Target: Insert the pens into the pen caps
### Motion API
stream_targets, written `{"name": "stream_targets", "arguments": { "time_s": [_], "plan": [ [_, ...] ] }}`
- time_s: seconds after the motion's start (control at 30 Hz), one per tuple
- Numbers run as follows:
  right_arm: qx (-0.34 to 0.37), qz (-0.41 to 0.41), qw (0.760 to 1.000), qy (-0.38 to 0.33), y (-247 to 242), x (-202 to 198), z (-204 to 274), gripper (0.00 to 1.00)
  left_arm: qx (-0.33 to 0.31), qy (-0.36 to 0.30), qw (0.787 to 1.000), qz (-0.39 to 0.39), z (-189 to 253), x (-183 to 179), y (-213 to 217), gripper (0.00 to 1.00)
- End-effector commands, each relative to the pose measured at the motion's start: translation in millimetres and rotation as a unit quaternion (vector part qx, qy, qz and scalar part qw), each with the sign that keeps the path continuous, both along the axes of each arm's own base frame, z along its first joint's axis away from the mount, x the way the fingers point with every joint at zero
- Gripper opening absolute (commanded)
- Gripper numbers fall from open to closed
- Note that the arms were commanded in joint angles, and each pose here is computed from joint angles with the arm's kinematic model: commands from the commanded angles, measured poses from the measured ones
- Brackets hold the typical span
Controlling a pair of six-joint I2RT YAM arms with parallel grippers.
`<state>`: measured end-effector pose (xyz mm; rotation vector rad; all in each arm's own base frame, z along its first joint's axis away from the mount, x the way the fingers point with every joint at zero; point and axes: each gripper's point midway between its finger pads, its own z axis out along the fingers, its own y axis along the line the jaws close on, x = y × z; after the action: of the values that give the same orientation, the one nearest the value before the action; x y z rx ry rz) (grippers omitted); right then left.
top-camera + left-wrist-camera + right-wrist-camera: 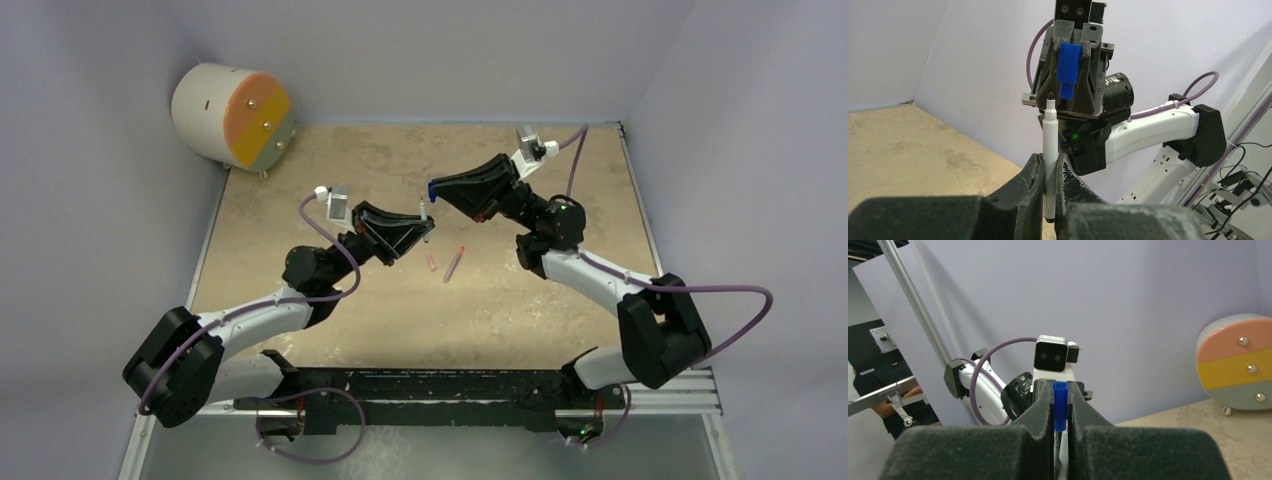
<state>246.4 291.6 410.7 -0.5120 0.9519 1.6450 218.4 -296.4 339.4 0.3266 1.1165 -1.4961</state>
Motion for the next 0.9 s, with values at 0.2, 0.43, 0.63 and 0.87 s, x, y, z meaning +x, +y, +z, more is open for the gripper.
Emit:
{"name": "stream_targets", "arguments": {
  "time_s": [0.2, 0.43, 0.63, 0.87],
  "plan": [
    [0.060, 0.020, 0.993, -0.102, -15, -30, 38, 0.00, 0.005, -0.030, 1.000, -0.003, 16, 1, -7, 0.00],
    [0.058, 0.012, 0.992, -0.108, -11, -23, 43, 0.00, 0.009, -0.032, 0.999, -0.005, 15, -2, -7, 0.00],
    [0.054, 0.010, 0.993, -0.101, -8, -16, 39, 0.00, 0.011, -0.035, 0.999, 0.000, 16, -3, -4, 0.00],
    [0.049, 0.014, 0.994, -0.094, -6, -14, 31, 0.00, 0.012, -0.042, 0.999, -0.001, 22, -7, -3, 0.00]
  ]
}}
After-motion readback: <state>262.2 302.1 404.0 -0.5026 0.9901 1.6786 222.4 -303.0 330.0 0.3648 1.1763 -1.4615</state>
